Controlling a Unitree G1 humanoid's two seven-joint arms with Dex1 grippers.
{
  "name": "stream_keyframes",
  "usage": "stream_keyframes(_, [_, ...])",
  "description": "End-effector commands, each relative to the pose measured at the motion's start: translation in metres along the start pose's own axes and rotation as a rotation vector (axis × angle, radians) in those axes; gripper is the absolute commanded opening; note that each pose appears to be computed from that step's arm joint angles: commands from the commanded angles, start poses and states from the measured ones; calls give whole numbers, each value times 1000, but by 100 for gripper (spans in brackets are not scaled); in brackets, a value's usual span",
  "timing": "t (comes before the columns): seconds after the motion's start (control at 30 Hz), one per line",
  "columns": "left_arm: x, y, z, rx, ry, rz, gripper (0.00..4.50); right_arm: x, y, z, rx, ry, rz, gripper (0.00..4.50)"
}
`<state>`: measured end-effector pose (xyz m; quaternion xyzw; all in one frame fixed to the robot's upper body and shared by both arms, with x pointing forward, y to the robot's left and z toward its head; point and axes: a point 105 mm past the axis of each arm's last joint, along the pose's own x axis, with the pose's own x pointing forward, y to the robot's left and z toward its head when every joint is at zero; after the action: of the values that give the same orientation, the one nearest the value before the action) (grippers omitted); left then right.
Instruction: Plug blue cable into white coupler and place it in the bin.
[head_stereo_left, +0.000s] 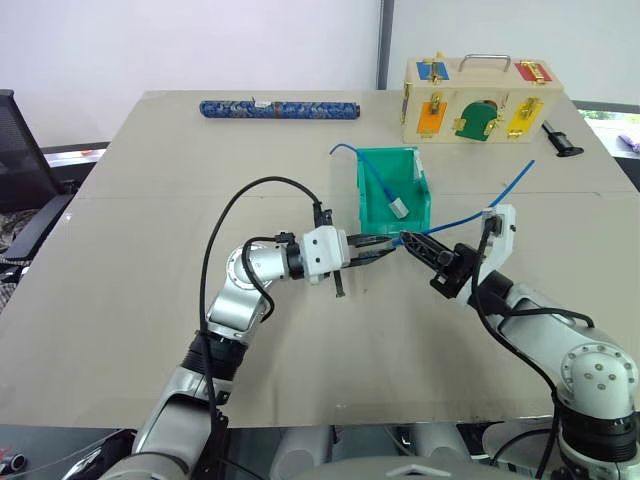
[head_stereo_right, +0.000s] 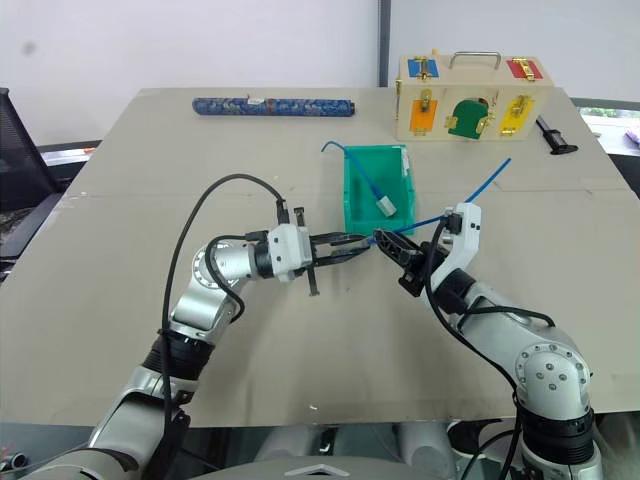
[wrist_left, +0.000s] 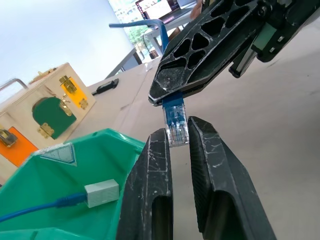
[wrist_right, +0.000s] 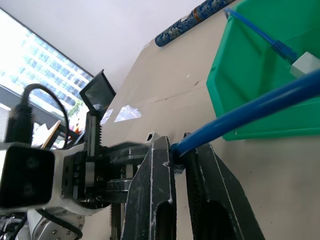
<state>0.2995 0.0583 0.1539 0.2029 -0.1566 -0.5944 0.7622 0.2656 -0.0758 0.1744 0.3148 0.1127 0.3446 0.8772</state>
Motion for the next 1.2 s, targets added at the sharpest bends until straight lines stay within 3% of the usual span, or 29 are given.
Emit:
stream_keyframes(0.03, [-13, 14, 9, -54, -12, 118, 245, -1, 6, 5, 1, -21, 38, 0])
stream_keyframes(0.2, [-56, 33, -4, -158, 89, 371, 439, -2, -3, 10, 0, -23, 34, 0])
stream_keyframes(0.43, [-124, 44, -22, -194, 264, 861, 439, -1, -14, 14, -14, -13, 37, 0])
stream_keyframes(0.63, [-116, 22, -35, -292, 317, 945, 439, 2, -13, 12, -29, 13, 56, 0])
stream_keyframes(0.83, [-111, 18, -59, -371, 400, 1040, 439, -4, -13, 12, -51, 31, 48, 0])
stream_keyframes(1.2, [-100, 22, -77, -389, 418, 1072, 439, -11, -11, 14, -69, 49, 34, 0])
